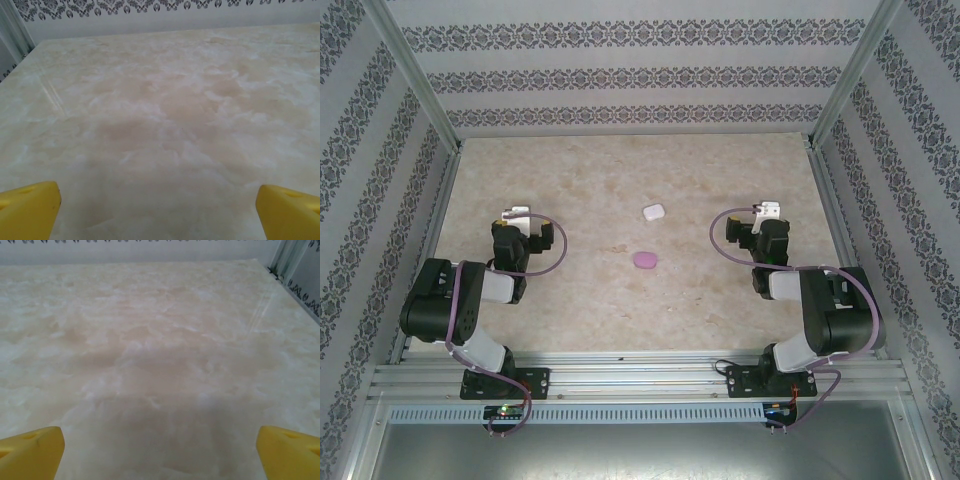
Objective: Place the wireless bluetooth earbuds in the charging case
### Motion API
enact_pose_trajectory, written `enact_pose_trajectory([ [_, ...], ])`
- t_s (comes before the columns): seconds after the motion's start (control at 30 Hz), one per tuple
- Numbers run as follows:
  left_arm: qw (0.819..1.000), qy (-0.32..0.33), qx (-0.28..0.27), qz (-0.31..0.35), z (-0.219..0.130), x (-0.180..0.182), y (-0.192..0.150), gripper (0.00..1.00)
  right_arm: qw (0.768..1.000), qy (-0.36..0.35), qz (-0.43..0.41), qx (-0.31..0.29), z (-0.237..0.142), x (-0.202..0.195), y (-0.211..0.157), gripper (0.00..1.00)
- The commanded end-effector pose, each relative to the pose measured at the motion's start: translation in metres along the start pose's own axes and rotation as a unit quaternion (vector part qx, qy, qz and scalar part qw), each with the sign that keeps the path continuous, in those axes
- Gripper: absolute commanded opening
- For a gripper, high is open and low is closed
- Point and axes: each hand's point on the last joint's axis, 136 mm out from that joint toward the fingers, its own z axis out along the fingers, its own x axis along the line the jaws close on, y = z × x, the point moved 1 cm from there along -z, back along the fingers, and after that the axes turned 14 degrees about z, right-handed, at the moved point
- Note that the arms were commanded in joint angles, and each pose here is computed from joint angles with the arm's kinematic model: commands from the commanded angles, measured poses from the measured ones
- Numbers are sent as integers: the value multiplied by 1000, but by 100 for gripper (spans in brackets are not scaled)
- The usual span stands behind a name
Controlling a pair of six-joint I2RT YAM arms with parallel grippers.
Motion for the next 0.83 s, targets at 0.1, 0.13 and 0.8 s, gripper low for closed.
enact_pose_trajectory([
  [0.1, 1000, -5, 2, -9, 1, 2, 1, 100, 999, 13, -3, -29, -2, 3, 13, 98],
  [0.13, 1000, -5, 2, -9, 1, 1, 1, 100, 1000, 13, -4, -28, -1, 4, 13, 98],
  [0.8, 1000, -29, -7, 3, -1, -7, 2, 100, 999, 19, -2, -25, -1, 4, 13, 98],
])
